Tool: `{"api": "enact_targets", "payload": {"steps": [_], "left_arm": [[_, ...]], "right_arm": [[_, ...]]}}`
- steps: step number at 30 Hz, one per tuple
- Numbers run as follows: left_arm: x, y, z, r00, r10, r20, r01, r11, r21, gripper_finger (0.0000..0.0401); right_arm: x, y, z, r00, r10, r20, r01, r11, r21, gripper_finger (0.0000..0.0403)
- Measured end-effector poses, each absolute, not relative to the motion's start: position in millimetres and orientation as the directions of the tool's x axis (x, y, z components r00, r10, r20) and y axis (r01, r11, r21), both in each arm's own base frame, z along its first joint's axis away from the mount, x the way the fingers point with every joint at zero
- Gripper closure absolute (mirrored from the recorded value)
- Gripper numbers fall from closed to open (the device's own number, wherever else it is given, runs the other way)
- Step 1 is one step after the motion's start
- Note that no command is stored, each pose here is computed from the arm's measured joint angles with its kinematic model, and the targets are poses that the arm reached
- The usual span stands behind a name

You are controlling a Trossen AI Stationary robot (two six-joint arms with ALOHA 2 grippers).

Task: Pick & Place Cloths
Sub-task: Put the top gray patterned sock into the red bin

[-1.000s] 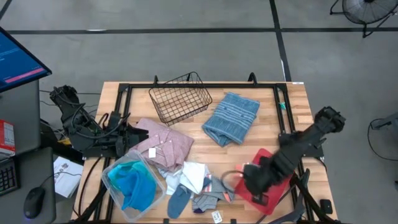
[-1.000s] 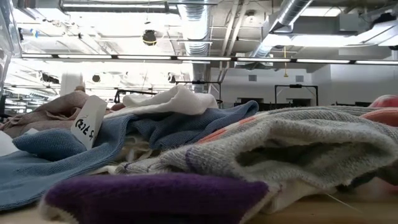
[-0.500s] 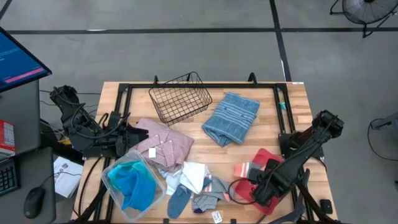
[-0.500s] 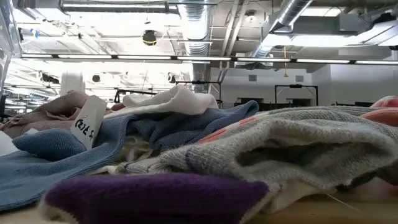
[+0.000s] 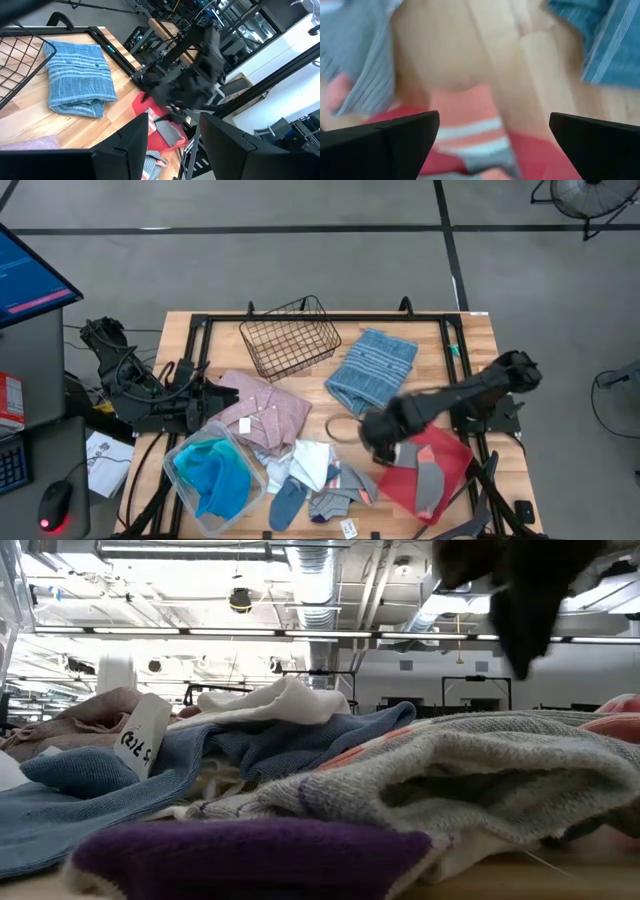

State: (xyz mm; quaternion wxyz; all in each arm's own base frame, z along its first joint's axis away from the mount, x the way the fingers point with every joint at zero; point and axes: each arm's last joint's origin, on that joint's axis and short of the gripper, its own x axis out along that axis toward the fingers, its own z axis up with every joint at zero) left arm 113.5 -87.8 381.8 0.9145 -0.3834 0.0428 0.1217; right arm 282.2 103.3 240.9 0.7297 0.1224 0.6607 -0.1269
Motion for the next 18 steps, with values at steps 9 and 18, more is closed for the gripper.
{"api": "enact_targets", "payload": {"steps": [9,18], "left_arm": [[114,-89,382,0.971,0.152,-0.182,-0.236,0.680,-0.694,0.0238],[114,-89,381,0.972,0.147,-0.183,-0.234,0.680,-0.695,0.0238]], "right_arm": [[302,83,209,-0.058,0.099,-0.993,0.261,0.962,0.081,0.0031],[314,89,181,-0.128,0.203,-0.971,0.178,0.968,0.179,0.0031]]}}
